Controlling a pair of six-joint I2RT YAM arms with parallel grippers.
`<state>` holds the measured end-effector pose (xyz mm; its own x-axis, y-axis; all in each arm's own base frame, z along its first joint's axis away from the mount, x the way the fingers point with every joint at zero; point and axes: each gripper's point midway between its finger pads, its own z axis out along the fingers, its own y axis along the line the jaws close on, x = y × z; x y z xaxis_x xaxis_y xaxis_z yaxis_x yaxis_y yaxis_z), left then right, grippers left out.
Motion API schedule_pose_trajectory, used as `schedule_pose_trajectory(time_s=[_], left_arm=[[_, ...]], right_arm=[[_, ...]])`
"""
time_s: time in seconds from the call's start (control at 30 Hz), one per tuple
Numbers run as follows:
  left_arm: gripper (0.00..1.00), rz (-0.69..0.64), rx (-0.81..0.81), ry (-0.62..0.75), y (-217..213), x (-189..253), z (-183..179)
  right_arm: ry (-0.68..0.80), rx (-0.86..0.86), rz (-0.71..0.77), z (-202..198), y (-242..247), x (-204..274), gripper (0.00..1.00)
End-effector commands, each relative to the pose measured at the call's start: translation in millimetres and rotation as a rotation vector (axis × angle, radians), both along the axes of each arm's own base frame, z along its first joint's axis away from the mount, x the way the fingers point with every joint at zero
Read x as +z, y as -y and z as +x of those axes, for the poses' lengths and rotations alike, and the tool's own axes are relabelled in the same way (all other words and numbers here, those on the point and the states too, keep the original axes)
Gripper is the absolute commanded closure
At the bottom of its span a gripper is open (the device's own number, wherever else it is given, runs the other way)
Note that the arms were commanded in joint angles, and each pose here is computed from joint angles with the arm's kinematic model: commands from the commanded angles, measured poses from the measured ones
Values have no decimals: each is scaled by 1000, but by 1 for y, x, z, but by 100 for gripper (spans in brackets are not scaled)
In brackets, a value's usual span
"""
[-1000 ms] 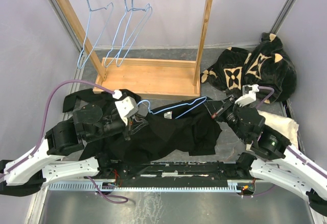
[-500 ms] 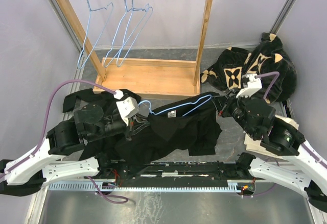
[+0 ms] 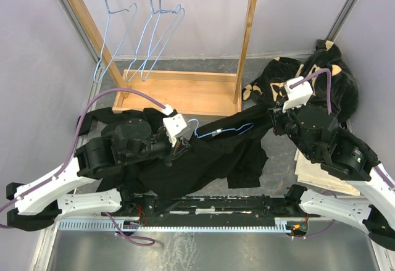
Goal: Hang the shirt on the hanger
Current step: Hang the shirt on the hanger.
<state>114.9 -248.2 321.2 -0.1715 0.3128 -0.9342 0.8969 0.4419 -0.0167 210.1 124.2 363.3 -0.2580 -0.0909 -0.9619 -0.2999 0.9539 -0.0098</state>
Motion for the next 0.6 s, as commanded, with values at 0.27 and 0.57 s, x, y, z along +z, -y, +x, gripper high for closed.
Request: schedule_pose_trajectory(time_s=[0.27, 0.57], left_arm=[[97, -16, 174, 76, -7, 23, 32], [97, -155, 169, 239, 21, 111, 52]], right_arm=[[64, 303, -35, -21, -30, 36, 100], [118, 569, 175, -46, -83, 97, 100]])
